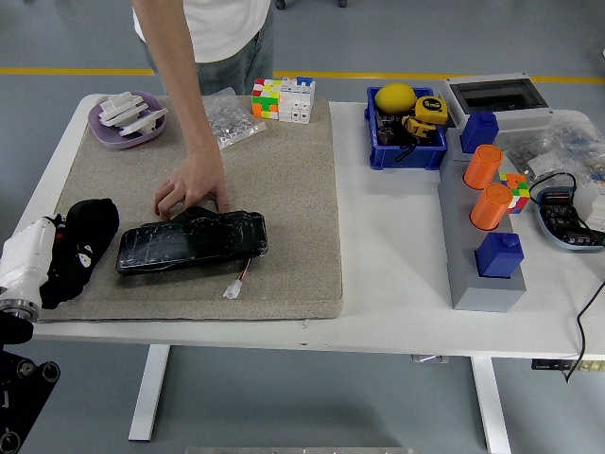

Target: Pick the rag up,wipe the panel,place it on the desk

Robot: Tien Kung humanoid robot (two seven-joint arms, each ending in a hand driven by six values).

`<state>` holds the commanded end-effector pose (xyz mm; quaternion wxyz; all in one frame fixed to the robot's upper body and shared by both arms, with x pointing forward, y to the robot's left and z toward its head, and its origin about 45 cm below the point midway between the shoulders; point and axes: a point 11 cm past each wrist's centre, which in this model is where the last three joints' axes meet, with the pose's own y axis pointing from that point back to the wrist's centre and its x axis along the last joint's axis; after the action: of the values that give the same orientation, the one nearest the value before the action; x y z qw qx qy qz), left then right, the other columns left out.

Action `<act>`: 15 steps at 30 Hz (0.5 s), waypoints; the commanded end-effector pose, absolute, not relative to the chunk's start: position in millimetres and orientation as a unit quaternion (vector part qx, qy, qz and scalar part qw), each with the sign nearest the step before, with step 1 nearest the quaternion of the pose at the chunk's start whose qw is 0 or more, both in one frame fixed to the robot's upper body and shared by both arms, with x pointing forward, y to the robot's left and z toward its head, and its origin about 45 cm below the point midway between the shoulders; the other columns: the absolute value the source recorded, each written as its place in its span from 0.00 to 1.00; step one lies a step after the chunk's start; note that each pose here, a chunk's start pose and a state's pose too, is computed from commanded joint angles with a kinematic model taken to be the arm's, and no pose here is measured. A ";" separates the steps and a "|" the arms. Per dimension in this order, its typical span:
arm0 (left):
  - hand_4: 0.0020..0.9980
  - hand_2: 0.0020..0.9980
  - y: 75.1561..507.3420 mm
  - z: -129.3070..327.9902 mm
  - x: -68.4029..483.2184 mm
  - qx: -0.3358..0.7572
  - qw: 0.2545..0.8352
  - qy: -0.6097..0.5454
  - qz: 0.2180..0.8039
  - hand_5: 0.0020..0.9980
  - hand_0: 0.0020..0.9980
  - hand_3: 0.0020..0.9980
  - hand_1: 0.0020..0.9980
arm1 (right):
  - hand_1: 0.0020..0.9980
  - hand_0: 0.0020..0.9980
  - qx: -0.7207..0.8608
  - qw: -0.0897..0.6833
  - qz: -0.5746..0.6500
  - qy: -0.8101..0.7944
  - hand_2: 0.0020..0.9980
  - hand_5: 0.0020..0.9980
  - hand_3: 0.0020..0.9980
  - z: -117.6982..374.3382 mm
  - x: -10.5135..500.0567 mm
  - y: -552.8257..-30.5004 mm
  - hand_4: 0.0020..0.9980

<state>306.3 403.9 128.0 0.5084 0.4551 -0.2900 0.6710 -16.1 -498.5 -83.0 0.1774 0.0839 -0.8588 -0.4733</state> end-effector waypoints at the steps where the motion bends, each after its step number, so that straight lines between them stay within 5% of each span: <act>1: 0.35 0.53 405.6 126.1 306.1 0.458 0.508 -0.289 0.670 0.00 0.30 0.53 0.32 | 0.61 0.69 0.084 0.178 -0.474 -0.858 0.58 0.42 0.57 -83.1 -15.9 -498.2 0.99; 6: 0.35 0.53 408.4 118.1 307.2 0.450 0.514 -0.283 0.674 0.00 0.30 0.53 0.32 | 0.61 0.69 0.084 0.180 -0.472 -0.859 0.58 0.42 0.57 -82.5 -16.3 -499.3 0.99; 7: 0.57 0.57 408.2 116.3 307.5 0.448 0.518 -0.279 0.673 0.10 0.36 0.55 0.51 | 0.61 0.69 0.084 0.181 -0.472 -0.859 0.59 0.42 0.57 -82.4 -16.4 -499.6 0.99; 12: 0.57 0.57 405.5 111.9 307.6 0.435 0.538 -0.269 0.670 0.10 0.36 0.55 0.51 | 0.61 0.69 0.082 0.183 -0.472 -0.858 0.59 0.42 0.57 -82.4 -18.0 -499.6 0.99; 13: 0.75 0.68 405.1 111.8 307.3 0.430 0.541 -0.269 0.671 0.16 0.50 0.60 0.73 | 0.61 0.69 0.082 0.184 -0.473 -0.858 0.59 0.42 0.57 -82.6 -18.5 -499.3 0.99; 15: 0.75 0.68 405.1 112.4 306.9 0.426 0.542 -0.269 0.673 0.16 0.50 0.60 0.73 | 0.61 0.69 0.082 0.185 -0.473 -0.857 0.59 0.42 0.57 -82.8 -19.3 -498.9 0.99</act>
<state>306.9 405.1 112.4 0.5415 0.4258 -0.2690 0.6731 -19.3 -498.9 -82.8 0.1848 0.0815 -0.8574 -0.4733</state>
